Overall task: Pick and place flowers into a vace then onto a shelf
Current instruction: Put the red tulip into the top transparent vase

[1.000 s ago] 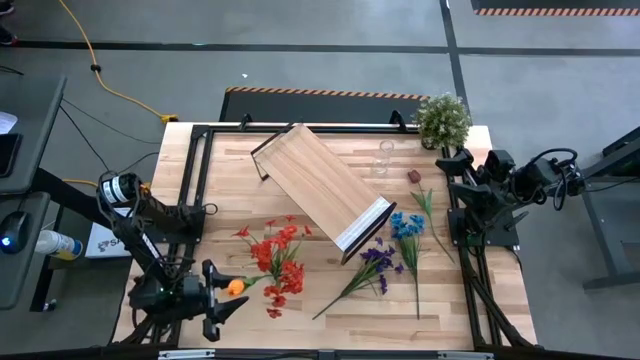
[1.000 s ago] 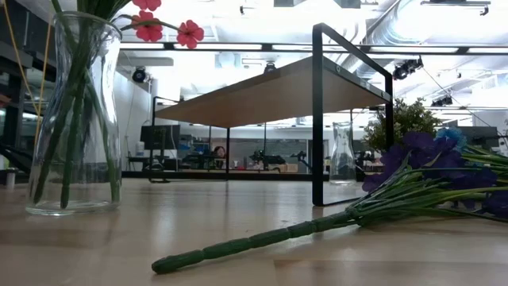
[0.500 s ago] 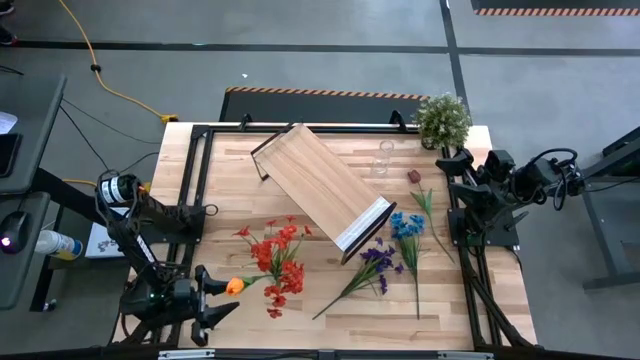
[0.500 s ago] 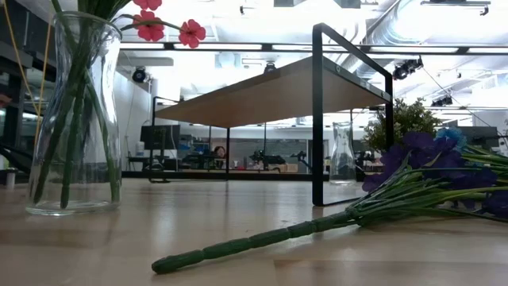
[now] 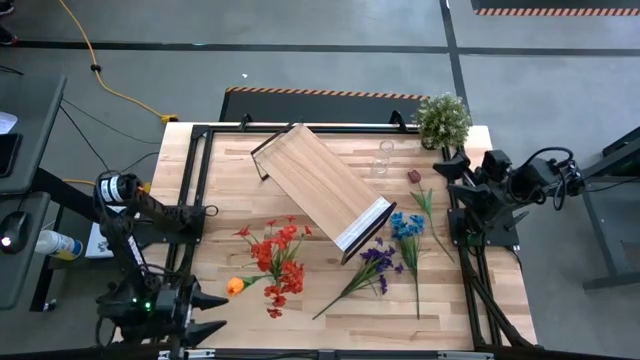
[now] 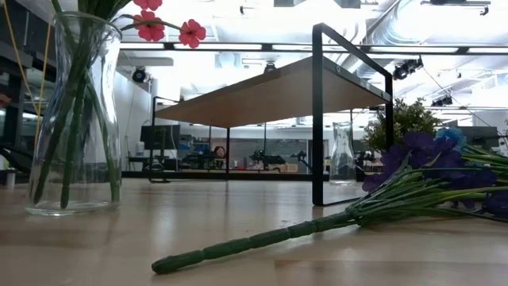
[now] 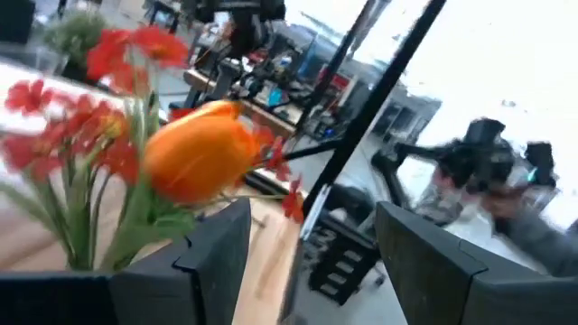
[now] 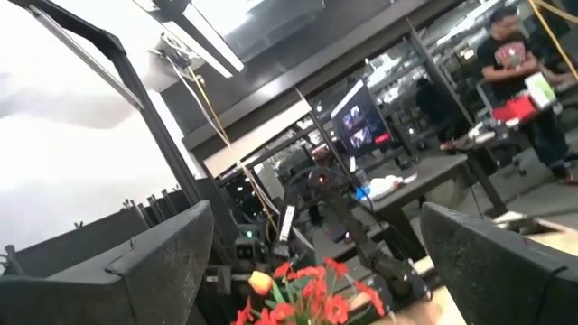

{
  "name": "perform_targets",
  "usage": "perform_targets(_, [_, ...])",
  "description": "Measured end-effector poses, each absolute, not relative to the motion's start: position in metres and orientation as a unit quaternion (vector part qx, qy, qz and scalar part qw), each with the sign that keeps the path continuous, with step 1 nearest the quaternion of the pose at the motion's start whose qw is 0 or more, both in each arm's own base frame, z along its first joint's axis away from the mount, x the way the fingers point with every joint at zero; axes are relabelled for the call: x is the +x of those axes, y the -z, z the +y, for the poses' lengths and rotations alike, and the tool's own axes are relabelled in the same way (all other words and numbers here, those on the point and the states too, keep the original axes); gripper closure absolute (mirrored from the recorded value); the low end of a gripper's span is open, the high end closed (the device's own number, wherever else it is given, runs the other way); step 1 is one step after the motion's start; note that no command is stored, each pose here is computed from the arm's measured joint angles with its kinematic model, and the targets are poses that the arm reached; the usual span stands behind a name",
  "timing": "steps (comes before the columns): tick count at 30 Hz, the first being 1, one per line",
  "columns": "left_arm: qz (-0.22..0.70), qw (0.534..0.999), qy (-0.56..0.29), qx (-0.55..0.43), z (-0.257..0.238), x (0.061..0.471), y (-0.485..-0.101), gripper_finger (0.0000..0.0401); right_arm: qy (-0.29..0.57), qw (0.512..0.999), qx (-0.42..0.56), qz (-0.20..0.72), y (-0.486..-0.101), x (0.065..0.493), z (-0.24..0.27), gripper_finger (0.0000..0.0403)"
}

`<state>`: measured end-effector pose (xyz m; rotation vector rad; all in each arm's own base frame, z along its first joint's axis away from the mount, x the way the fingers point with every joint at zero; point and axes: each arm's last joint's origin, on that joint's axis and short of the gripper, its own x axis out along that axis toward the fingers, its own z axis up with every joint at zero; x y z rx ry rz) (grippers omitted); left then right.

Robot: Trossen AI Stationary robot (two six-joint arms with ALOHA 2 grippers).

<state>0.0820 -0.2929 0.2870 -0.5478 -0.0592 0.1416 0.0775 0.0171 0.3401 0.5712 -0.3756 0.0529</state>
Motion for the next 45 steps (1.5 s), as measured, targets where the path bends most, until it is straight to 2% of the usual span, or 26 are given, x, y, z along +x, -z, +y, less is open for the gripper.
perform_targets(4, [-0.026,0.954,-0.084,-0.288,-0.292,0.081,-0.316,0.0128,-0.025,0.942,0.296,-0.16,-0.335,0.079,0.018,0.0022])
perform_targets(11, [-0.02,0.964,-0.083,-0.252,-0.29,0.078,-0.342,0.0132,-0.051,0.937,0.33,-0.103,-0.326,0.082,0.021,0.0022])
perform_targets(26, [-0.017,0.97,-0.084,-0.229,-0.287,0.077,-0.351,0.0132,-0.052,0.937,0.331,-0.097,-0.325,0.082,0.021,0.0022])
perform_targets(38, [-0.016,0.972,-0.08,-0.221,-0.272,0.073,-0.368,0.0132,-0.052,0.937,0.331,-0.098,-0.325,0.082,0.021,0.0022])
perform_targets(45, [-0.019,0.976,-0.102,-0.19,-0.26,0.084,-0.387,0.0128,-0.047,0.937,0.331,-0.099,-0.325,0.082,0.02,0.0022])
